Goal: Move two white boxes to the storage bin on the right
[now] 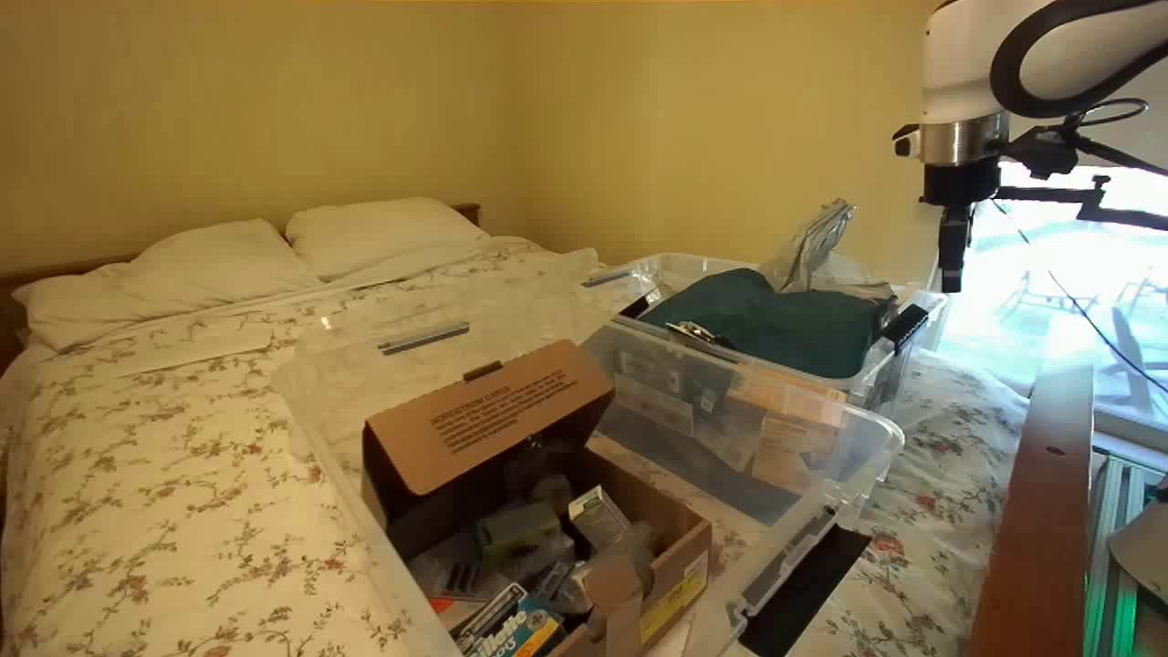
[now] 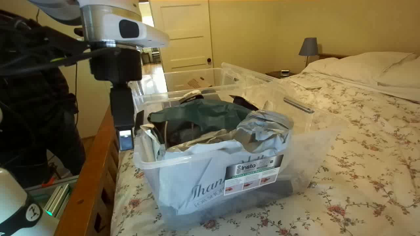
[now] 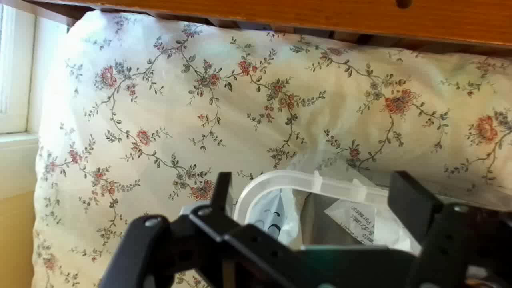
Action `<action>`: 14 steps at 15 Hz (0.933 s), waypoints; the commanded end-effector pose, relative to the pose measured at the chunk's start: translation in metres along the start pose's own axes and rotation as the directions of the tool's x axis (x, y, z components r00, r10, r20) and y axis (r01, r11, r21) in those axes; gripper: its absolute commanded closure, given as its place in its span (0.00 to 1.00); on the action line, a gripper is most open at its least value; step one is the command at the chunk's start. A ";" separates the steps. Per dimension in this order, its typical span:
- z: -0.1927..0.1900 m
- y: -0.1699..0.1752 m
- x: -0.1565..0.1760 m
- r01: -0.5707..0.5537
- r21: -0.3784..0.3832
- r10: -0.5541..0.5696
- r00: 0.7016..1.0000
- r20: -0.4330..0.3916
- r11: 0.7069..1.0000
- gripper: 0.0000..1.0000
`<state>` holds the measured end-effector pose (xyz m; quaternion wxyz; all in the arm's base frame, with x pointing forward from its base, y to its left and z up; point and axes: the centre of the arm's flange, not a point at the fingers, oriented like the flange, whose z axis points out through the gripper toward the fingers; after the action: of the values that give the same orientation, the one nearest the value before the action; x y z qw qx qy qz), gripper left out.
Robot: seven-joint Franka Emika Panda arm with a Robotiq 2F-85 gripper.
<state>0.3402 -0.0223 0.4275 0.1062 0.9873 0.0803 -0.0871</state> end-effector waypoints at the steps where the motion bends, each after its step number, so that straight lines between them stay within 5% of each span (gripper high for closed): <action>1: 0.000 0.000 0.000 0.000 0.000 0.000 1.000 0.000 1.000 0.00; 8: 0.000 0.000 0.000 0.000 0.000 0.000 1.000 0.000 1.000 0.00; 11: -0.015 -0.035 0.034 0.022 0.006 -0.021 0.991 -0.131 1.000 0.00; 14: -0.057 -0.105 0.062 0.161 -0.029 -0.162 0.941 -0.298 0.987 0.00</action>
<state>0.3659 0.0315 0.4391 0.1002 0.9872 0.1239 0.0043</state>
